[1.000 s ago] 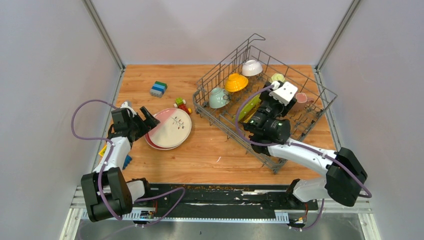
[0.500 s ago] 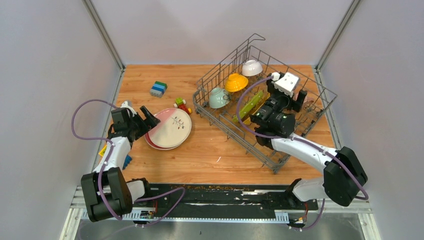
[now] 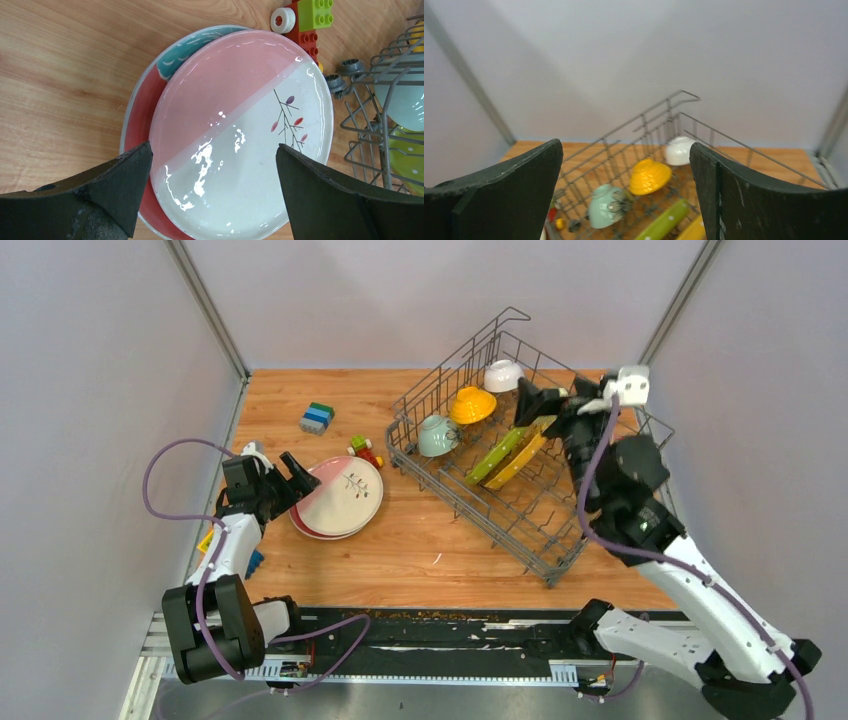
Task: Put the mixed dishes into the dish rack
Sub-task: Insert the plate into the dish rack.
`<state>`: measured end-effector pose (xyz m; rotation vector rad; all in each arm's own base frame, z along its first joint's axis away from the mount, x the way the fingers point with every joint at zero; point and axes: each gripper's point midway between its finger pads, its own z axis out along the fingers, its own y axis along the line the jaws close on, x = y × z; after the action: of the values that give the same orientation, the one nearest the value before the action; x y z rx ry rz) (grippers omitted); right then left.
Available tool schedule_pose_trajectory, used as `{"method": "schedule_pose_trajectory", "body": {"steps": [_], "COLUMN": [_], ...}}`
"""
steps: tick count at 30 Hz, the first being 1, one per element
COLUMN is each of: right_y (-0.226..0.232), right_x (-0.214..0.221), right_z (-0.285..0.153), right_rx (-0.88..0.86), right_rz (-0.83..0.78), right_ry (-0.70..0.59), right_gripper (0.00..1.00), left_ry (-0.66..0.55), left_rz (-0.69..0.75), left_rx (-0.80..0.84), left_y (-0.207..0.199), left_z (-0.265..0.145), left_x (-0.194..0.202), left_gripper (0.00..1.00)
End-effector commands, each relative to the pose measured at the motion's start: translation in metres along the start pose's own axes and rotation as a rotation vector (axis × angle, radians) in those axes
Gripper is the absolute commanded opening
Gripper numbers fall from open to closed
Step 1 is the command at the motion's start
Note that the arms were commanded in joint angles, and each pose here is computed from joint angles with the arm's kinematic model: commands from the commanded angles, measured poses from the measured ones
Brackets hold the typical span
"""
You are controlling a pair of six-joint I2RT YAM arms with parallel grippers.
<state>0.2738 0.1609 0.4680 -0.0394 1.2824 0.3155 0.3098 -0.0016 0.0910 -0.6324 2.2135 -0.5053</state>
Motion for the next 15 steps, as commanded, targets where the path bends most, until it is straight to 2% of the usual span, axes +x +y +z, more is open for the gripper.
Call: {"method": "schedule_pose_trajectory", "body": {"steps": [1, 3, 7, 11, 15], "right_y": [-0.063, -0.085, -0.124, -0.152, -0.144], "right_x": [0.107, 0.14, 0.193, 0.225, 0.238], "right_z": [0.01, 0.013, 0.011, 0.011, 0.015], "right_rx": [0.188, 0.19, 0.235, 0.258, 0.178], "right_rz": [0.106, 0.154, 0.301, 0.405, 0.463], "right_ry": [0.466, 0.593, 0.744, 0.792, 0.817], "right_gripper": [1.0, 0.98, 0.94, 0.92, 0.9], "left_ry": [-0.063, -0.056, -0.05, -0.044, -0.042], "left_rz": [0.026, 0.025, 0.026, 0.03, 0.033], "left_rx": [0.056, 0.058, 0.05, 0.031, 0.01], "left_y": [-0.017, -0.017, -0.013, -0.008, -0.004], "left_z": [-0.005, -0.004, -0.001, 0.001, 0.003], "left_x": [-0.023, -0.021, -0.018, -0.016, -0.016], "left_gripper": [1.0, 1.0, 1.0, 1.0, 1.0]}}
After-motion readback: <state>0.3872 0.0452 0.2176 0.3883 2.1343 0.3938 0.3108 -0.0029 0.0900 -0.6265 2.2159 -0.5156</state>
